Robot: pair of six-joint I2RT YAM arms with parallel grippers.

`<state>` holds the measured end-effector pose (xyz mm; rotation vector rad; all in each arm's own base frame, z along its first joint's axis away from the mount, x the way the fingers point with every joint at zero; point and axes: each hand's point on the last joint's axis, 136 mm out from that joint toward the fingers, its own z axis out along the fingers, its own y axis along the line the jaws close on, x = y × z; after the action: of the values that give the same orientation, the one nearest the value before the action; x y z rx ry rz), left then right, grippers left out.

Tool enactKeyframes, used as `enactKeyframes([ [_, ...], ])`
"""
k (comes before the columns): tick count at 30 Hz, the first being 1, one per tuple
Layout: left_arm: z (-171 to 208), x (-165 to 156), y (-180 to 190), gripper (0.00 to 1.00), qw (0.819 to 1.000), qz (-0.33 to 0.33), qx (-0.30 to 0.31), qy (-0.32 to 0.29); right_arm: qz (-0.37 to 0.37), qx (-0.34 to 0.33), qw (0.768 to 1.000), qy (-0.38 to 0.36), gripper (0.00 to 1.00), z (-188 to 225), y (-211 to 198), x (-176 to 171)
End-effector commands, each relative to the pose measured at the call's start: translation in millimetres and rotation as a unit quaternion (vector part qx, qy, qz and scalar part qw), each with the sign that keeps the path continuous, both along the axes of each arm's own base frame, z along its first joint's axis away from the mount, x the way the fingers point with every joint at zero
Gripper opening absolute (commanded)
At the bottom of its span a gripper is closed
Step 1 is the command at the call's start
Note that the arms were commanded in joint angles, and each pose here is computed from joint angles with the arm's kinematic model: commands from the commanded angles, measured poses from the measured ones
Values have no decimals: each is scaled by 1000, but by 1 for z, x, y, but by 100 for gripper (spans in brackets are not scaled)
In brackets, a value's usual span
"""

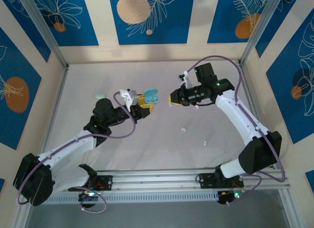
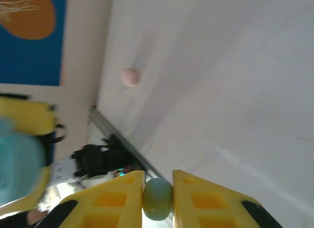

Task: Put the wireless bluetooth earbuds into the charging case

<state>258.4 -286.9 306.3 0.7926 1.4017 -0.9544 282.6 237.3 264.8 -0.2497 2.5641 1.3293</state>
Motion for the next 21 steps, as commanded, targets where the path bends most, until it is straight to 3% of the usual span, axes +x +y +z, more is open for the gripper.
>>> enactKeyframes([
  [1,12,1,-4,37,1000,-2,-8,-29,41,92,995,-8,20,53,14,-22],
  [10,8,1,-9,37,999,-14,-4,-33,86,140,986,-38,20,95,36,-44],
  [21,11,-1,-10,37,999,-20,-7,-42,83,109,989,-56,20,91,65,-37],
])
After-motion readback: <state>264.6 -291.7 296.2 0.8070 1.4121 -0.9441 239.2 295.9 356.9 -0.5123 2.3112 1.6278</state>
